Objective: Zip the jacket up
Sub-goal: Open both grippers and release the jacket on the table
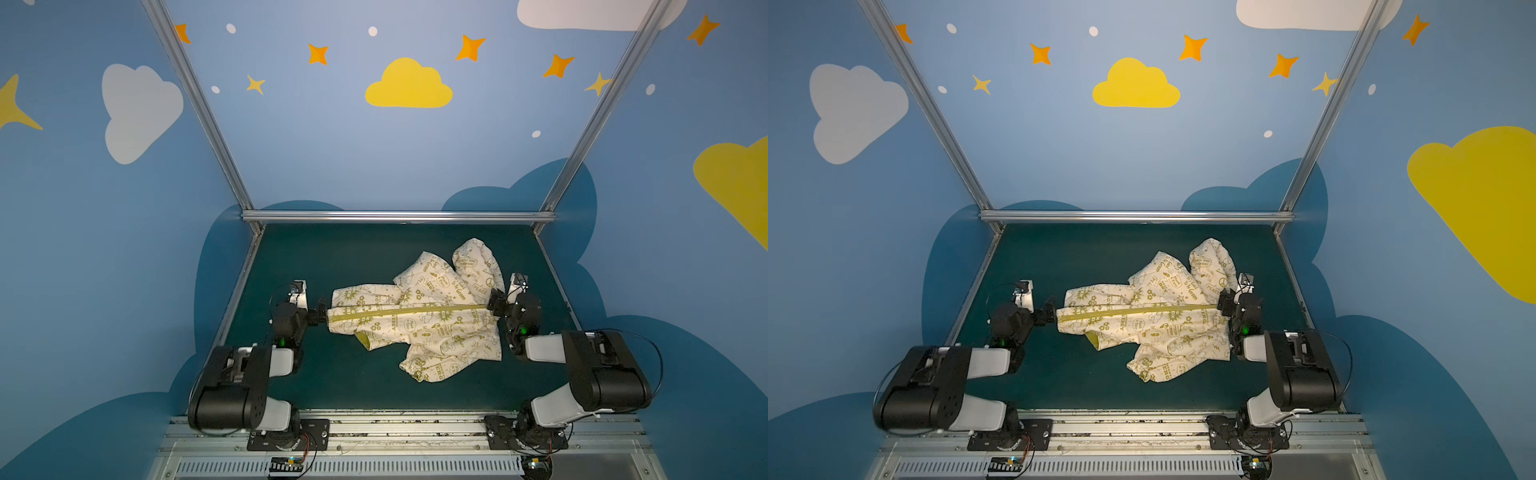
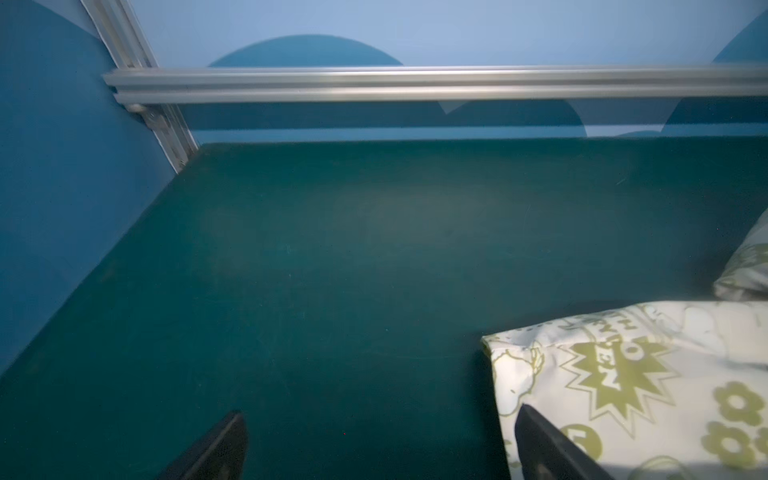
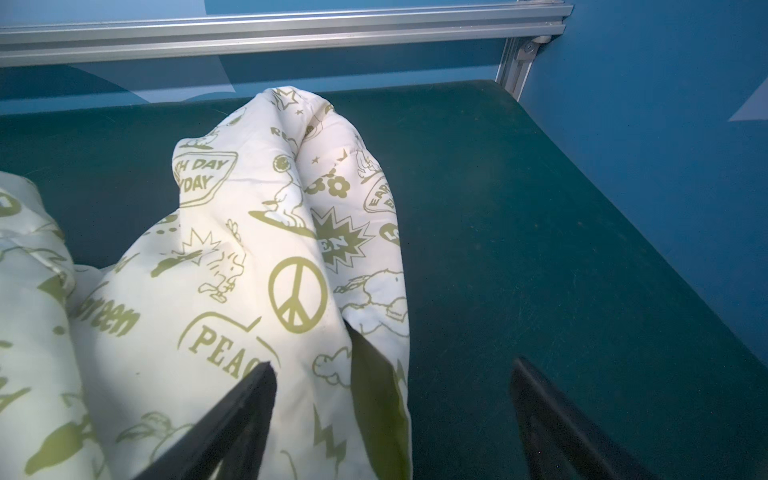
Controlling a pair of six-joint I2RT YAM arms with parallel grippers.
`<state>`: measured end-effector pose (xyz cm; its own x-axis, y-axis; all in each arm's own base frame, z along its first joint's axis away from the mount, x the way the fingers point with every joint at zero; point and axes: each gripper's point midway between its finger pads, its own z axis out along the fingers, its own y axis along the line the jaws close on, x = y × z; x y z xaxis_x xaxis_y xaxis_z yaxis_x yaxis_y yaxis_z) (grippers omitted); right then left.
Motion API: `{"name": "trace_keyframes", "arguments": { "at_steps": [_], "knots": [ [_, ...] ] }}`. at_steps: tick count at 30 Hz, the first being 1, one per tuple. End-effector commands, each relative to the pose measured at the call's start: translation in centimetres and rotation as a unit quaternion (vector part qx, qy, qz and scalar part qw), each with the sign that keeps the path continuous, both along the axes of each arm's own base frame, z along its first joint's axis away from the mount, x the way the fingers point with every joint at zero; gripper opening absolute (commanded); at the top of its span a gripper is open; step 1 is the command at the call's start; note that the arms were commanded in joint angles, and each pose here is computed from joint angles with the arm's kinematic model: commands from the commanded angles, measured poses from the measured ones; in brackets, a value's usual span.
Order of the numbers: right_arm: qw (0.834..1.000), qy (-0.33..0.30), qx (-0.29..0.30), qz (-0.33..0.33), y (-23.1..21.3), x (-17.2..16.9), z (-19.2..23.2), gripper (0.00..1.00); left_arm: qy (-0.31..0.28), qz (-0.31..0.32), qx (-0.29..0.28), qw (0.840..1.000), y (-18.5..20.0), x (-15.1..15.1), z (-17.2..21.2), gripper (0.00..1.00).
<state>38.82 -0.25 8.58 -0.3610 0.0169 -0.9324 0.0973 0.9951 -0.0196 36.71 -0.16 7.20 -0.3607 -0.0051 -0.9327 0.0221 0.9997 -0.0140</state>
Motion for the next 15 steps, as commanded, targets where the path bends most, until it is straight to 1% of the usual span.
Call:
{"name": "trace_keyframes", "arguments": {
  "at_steps": [1, 3, 5, 7, 9, 11, 15],
  "knots": [
    [1.0, -0.01, -0.003, 0.005, 0.2, 0.4, 0.7, 0.88, -0.033, -0.019, -0.007, 0.999, -0.6, 1.7, 1.7, 0.99],
    [1.0, -0.006, -0.003, 0.005, 0.2, 0.3, 0.6, 0.88, 0.013, -0.014, -0.006, 1.0, -0.4, 1.9, 1.4, 0.99],
    [1.0, -0.008, -0.003, 0.005, 0.2, 0.4, 0.7, 0.88, 0.012, -0.009, -0.008, 1.0, -0.3, 2.8, 1.0, 0.99],
    [1.0, -0.007, -0.003, 0.005, 0.2, 0.4, 0.7, 0.88, 0.014, -0.009, -0.009, 1.0, -0.3, 2.8, 1.1, 0.99],
    [1.0, -0.007, -0.003, 0.005, 0.2, 0.4, 0.6, 0.88, 0.032, -0.01, -0.008, 0.999, -0.3, 2.7, 0.9, 0.99],
    [1.0, -0.007, -0.003, 0.005, 0.2, 0.4, 0.6, 0.88, 0.024, -0.007, -0.01, 1.0, -0.2, 2.7, 0.9, 0.99],
    [1.0, -0.006, -0.003, 0.005, 0.2, 0.4, 0.6, 0.88, 0.027, -0.008, -0.009, 1.0, -0.2, 2.8, 1.0, 0.99]
  ]
}}
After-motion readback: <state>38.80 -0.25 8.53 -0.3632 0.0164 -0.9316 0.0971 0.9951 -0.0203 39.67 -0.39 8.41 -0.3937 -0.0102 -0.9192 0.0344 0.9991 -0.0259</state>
